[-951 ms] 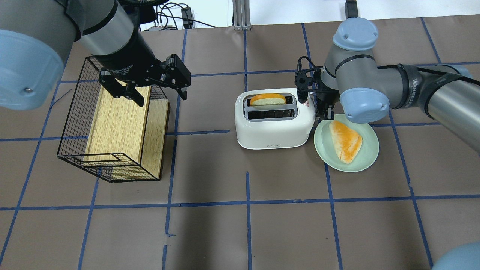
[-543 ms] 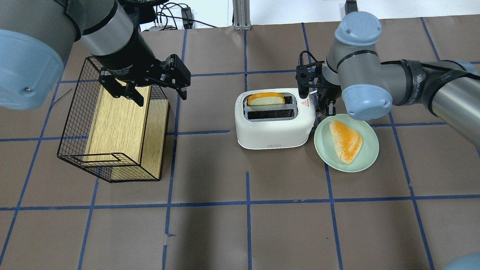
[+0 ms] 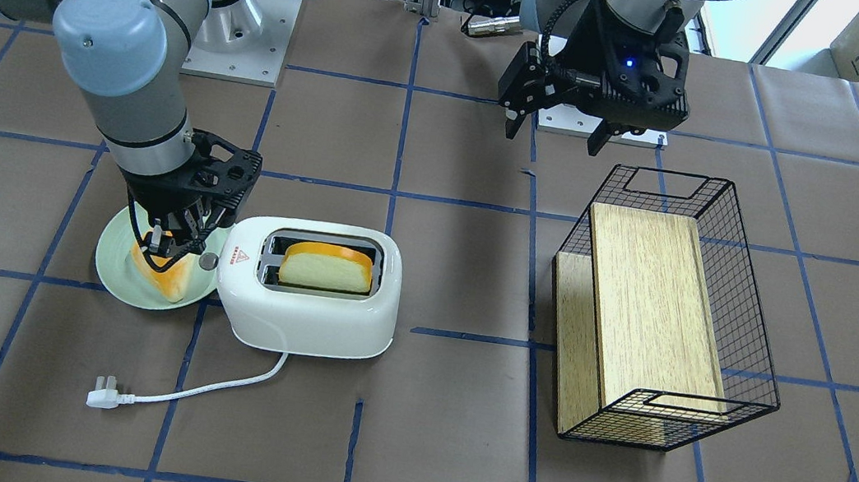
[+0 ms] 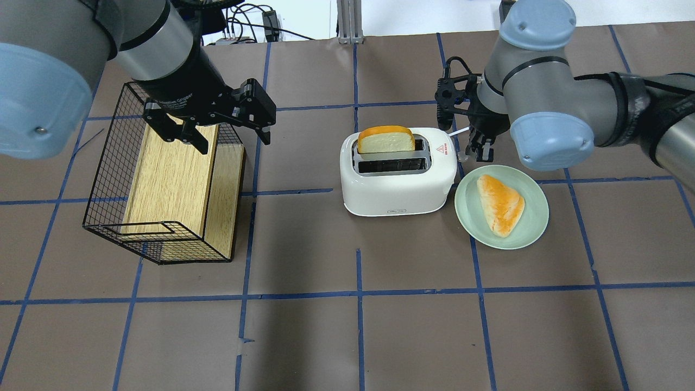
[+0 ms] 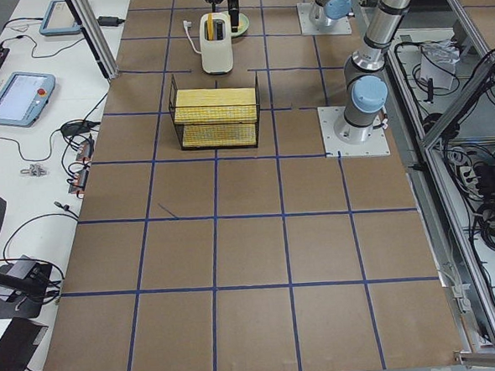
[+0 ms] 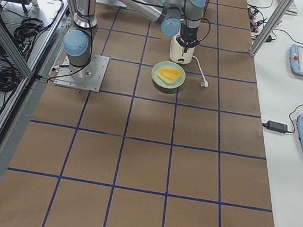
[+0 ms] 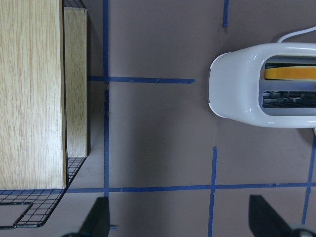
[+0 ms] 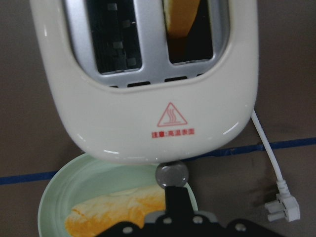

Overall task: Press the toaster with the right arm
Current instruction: 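Lift the right gripper up and away from the toaster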

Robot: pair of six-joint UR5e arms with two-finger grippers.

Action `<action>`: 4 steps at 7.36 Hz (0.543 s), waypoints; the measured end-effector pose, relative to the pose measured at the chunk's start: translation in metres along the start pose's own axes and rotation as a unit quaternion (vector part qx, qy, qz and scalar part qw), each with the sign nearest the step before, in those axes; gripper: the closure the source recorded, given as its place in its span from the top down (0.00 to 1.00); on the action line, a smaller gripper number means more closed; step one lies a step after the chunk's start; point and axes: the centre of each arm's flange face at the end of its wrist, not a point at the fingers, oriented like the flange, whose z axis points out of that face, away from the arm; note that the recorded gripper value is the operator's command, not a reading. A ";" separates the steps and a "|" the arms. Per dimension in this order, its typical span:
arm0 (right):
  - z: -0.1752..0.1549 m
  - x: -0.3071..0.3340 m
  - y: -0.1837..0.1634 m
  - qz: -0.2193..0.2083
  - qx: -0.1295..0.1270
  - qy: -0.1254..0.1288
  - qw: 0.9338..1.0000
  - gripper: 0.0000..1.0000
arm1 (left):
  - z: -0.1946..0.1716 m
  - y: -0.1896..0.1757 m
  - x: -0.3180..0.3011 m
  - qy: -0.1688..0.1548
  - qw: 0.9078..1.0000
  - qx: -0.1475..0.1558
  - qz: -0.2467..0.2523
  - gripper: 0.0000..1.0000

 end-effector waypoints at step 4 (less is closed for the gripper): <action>-0.058 -0.025 0.006 0.210 0.001 0.008 0.978 0.06 | 0.000 0.000 0.000 0.000 1.000 0.000 0.000 1.00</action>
